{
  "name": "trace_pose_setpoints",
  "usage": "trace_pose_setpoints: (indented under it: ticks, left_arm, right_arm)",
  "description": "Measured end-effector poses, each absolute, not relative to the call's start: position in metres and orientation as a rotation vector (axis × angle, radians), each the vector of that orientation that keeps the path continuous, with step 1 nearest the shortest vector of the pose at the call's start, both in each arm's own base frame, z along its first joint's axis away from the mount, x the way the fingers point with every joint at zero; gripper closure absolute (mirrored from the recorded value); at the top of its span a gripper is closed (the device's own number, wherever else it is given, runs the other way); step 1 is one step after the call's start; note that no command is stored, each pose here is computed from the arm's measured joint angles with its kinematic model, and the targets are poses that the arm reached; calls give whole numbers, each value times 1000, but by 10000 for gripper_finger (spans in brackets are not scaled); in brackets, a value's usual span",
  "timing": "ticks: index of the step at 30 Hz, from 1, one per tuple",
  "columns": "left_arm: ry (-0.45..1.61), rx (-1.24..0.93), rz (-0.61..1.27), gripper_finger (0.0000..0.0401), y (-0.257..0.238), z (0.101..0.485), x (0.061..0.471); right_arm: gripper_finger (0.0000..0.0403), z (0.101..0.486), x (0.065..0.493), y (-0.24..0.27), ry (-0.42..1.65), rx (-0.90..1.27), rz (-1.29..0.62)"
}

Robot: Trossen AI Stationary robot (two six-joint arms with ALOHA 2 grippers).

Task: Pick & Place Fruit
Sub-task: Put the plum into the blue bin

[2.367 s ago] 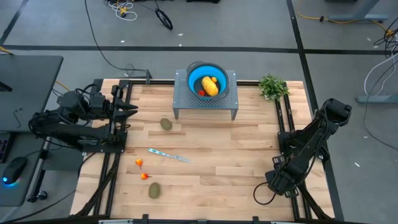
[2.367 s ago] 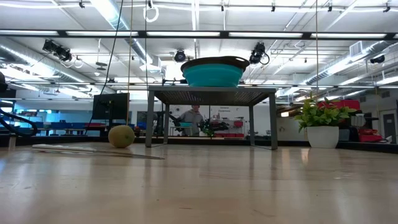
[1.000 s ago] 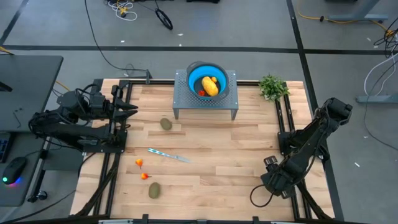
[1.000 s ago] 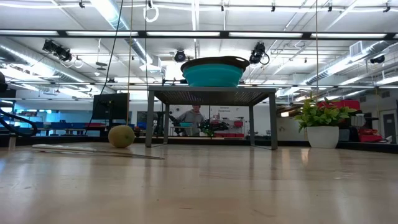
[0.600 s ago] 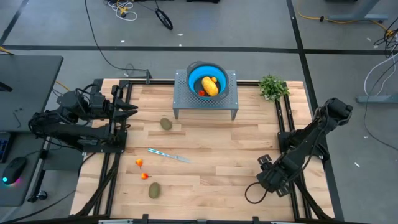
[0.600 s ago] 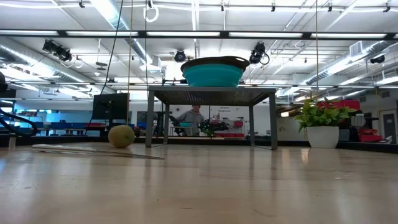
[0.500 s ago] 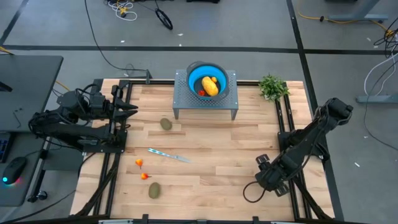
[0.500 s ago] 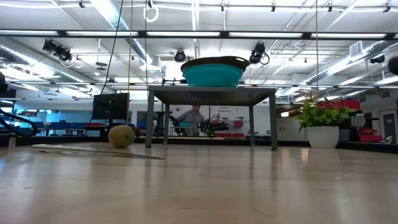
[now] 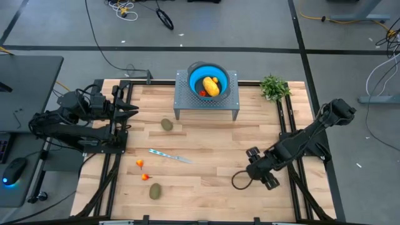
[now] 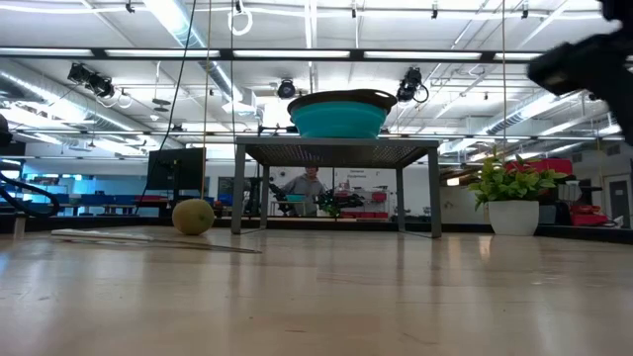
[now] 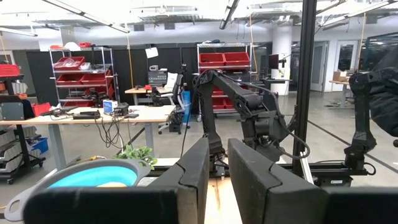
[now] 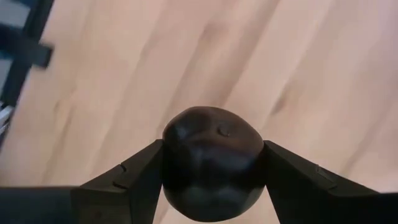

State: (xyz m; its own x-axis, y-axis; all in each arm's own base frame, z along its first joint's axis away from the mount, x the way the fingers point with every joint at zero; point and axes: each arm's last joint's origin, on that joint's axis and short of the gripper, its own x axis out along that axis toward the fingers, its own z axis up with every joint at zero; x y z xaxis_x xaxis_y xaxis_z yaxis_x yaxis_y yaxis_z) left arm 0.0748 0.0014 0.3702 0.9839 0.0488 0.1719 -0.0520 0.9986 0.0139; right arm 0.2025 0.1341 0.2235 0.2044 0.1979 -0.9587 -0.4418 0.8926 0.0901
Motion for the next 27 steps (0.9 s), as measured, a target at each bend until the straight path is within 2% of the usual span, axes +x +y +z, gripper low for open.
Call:
trace_pose_setpoints:
  ticks: [10,21,27]
  left_arm:
    - [-173,18,50,334,1,370,75]
    - [-173,18,50,334,1,370,75]
    - [-173,18,51,334,1,370,75]
  right_arm:
    - [155,238,232,119,1092,-188,402]
    - [155,240,249,94,1038,-121,313]
    - [155,259,266,69,951,-60,224]
